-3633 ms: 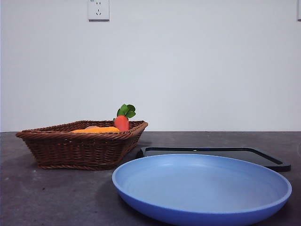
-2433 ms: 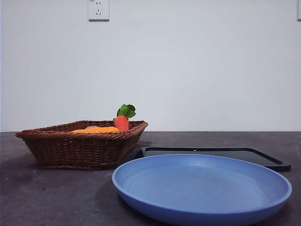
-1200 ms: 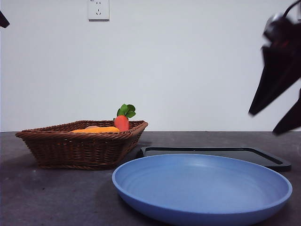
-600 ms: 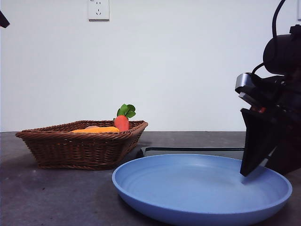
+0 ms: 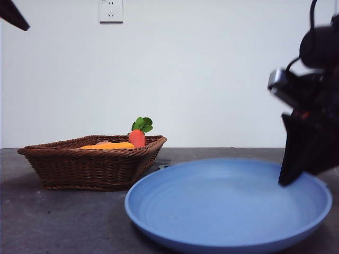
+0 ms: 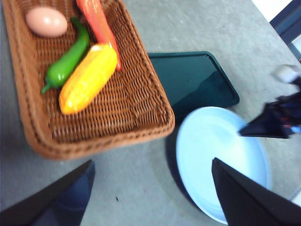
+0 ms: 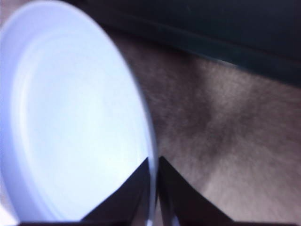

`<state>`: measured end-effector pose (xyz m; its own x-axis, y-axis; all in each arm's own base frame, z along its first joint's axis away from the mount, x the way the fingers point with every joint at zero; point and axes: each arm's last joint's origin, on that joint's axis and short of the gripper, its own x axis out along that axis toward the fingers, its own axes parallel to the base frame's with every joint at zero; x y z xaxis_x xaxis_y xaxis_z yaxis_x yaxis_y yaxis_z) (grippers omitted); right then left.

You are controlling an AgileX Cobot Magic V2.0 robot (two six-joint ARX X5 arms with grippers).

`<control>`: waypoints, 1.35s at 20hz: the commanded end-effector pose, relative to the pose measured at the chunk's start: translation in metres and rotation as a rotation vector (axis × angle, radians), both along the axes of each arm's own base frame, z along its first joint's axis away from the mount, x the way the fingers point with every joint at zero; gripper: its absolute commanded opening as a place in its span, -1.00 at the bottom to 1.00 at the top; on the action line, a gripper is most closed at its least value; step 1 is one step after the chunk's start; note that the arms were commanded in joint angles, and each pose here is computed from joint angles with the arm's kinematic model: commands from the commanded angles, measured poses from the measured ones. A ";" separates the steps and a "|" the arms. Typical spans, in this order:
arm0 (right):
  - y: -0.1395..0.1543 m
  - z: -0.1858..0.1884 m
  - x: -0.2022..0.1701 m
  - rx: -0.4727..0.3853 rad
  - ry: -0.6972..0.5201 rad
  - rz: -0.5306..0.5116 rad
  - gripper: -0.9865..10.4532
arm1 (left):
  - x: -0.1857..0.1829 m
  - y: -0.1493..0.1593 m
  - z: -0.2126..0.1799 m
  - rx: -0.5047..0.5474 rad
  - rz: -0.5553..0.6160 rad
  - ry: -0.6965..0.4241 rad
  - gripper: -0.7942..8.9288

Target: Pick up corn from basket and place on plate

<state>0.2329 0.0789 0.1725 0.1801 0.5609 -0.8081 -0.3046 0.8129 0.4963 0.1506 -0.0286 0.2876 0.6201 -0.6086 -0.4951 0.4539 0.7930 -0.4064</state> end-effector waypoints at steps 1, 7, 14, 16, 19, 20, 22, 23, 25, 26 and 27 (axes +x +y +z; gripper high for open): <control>-0.002 0.019 -0.005 0.019 -0.058 -0.012 -0.82 | 0.017 -0.007 0.012 0.034 -0.014 -0.026 -0.01; -0.016 0.060 -0.034 0.056 -0.168 -0.046 -0.82 | 0.079 -0.042 0.021 0.246 -0.085 -0.028 -0.01; -0.025 0.088 -0.064 0.098 -0.265 -0.081 -0.82 | 0.161 -0.083 0.001 0.463 -0.141 0.007 -0.01; -0.027 0.093 -0.070 0.107 -0.283 -0.086 -0.82 | 0.179 -0.090 -0.011 0.486 -0.161 0.030 -0.01; -0.028 0.098 -0.075 0.118 -0.306 -0.094 -0.82 | 0.199 -0.096 -0.032 0.530 -0.179 0.069 -0.01; -0.028 0.098 -0.075 0.119 -0.310 -0.094 -0.82 | 0.204 -0.098 -0.040 0.543 -0.187 0.077 -0.01; -0.028 0.098 -0.075 0.119 -0.309 -0.094 -0.82 | 0.211 -0.100 -0.055 0.551 -0.195 0.100 -0.01; -0.028 0.098 -0.075 0.119 -0.307 -0.094 -0.82 | 0.214 -0.101 -0.062 0.554 -0.198 0.113 -0.01; -0.028 0.098 -0.075 0.118 -0.306 -0.094 -0.82 | 0.217 -0.105 -0.074 0.562 -0.213 0.141 -0.01; -0.028 0.098 -0.075 0.118 -0.307 -0.094 -0.82 | 0.218 -0.106 -0.080 0.566 -0.217 0.156 -0.01; -0.028 0.098 -0.075 0.118 -0.307 -0.094 -0.82 | 0.219 -0.106 -0.084 0.568 -0.220 0.166 -0.01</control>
